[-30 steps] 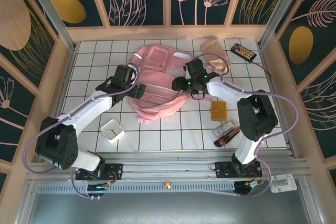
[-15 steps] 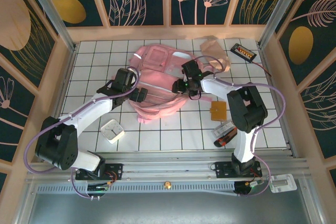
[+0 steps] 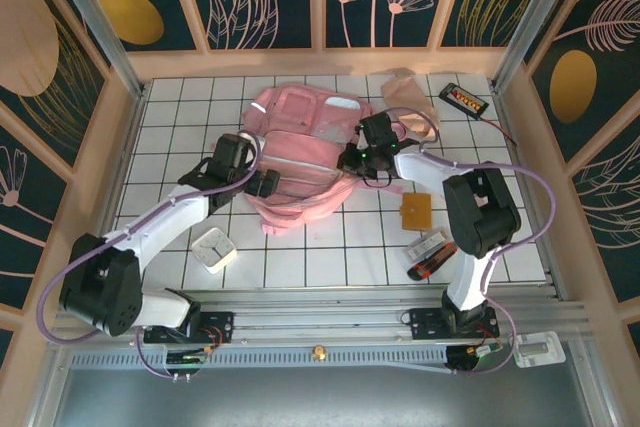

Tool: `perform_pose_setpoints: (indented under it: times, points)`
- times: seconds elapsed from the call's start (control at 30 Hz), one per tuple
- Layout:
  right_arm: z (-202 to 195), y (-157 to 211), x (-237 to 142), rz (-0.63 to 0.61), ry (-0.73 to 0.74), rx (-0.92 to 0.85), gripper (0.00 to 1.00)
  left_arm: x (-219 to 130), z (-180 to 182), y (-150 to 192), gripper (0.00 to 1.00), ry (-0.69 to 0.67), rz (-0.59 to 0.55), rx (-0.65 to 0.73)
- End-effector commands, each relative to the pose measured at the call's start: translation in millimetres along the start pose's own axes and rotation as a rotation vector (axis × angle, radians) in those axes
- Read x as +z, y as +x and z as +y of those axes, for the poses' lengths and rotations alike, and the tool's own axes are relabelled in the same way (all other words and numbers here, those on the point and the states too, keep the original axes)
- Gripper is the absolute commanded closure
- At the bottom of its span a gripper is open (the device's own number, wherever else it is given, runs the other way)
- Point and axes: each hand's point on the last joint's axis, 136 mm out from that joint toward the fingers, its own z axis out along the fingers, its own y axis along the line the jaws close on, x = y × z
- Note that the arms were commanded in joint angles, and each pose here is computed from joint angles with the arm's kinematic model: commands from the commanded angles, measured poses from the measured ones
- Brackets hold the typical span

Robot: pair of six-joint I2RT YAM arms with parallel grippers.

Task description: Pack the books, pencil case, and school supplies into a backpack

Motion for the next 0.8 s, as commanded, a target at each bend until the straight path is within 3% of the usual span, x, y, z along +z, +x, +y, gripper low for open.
perform_pose_setpoints:
  times: [0.0,0.47,0.67,0.77]
  points:
    - [41.5,-14.3,-36.2,-0.036,-0.189,-0.016,1.00,-4.3,2.5,-2.5,0.02,0.022,-0.028,-0.036]
    - [67.5,-23.6,-84.9,-0.001,-0.498,0.051,1.00,-6.2,-16.7,-10.3,0.03,0.266,-0.095,-0.302]
    - [75.7,-26.5,-94.6,0.003,-0.530,0.047,1.00,-7.9,-24.2,-14.6,0.06,0.313,-0.123,-0.261]
    - [71.6,-26.3,-92.9,0.004,-0.502,0.032,1.00,-7.5,-11.0,-12.8,0.05,0.229,-0.126,-0.218]
